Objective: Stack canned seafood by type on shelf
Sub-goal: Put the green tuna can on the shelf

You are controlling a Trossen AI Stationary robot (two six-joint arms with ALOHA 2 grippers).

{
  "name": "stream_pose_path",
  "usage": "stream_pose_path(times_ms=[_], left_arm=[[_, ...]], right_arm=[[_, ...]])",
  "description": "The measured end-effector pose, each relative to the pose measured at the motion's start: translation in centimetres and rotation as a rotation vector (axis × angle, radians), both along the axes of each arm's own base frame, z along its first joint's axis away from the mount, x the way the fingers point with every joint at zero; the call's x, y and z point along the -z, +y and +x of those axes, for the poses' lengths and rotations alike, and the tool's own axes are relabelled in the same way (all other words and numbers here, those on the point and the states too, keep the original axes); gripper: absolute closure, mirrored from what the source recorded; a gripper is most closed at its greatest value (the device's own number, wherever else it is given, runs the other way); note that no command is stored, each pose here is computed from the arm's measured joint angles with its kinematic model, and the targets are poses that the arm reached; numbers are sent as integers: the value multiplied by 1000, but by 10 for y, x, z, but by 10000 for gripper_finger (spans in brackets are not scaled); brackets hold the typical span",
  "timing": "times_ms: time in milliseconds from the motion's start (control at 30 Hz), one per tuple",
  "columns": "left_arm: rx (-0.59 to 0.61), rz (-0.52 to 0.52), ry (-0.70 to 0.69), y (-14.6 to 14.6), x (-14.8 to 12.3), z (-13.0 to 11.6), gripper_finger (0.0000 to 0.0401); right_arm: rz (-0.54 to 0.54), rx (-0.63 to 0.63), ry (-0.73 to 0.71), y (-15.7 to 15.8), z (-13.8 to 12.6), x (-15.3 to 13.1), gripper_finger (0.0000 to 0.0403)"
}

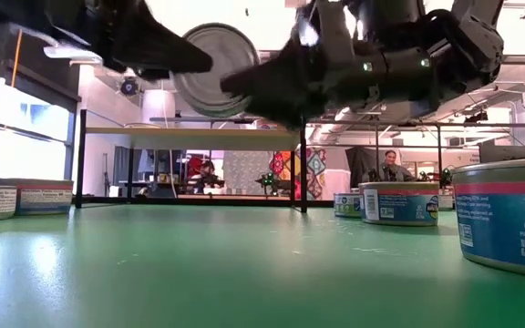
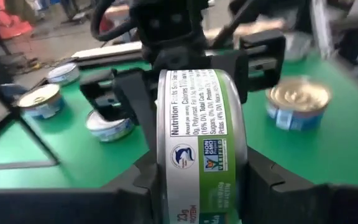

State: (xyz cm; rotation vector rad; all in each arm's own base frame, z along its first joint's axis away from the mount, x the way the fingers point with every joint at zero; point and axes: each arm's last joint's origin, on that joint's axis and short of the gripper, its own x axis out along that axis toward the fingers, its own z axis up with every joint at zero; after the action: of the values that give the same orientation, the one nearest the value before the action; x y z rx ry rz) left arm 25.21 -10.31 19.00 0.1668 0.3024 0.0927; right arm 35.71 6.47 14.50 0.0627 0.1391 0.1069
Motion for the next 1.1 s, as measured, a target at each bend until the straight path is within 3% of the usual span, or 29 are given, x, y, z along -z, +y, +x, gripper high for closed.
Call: stream_pose_path(times_ms=[100, 200, 300, 400, 567, 733, 833, 967, 1100], left_arm=[[-137, 148, 111, -6, -17, -3, 281], [-332, 359, 217, -1, -41, -5, 281], [-492, 536, 315, 21, -64, 0, 281], [-591, 620, 450, 60, -76, 8, 281], [-664, 609, 637, 129, -77, 13, 281], [-760, 621, 747, 173, -77, 6, 281], [-760, 577, 770, 188, -75, 2, 273], [-735, 520, 780, 200, -73, -1, 219], [-637, 448, 770, 201, -71, 0, 187]], right_arm=[[20, 81, 150, -8, -7, -5, 154], [13, 174, 292, -13, -18, -11, 146], [-20, 243, 331, -9, -27, -19, 145], [-64, 267, 306, -3, -30, -25, 144], [-80, 245, 295, 7, -32, -26, 143], [-81, 230, 299, 13, -33, -26, 143], [-72, 229, 299, 14, -34, -26, 143], [-65, 231, 299, 14, -34, -26, 142], [-66, 231, 299, 14, -34, -26, 142]])
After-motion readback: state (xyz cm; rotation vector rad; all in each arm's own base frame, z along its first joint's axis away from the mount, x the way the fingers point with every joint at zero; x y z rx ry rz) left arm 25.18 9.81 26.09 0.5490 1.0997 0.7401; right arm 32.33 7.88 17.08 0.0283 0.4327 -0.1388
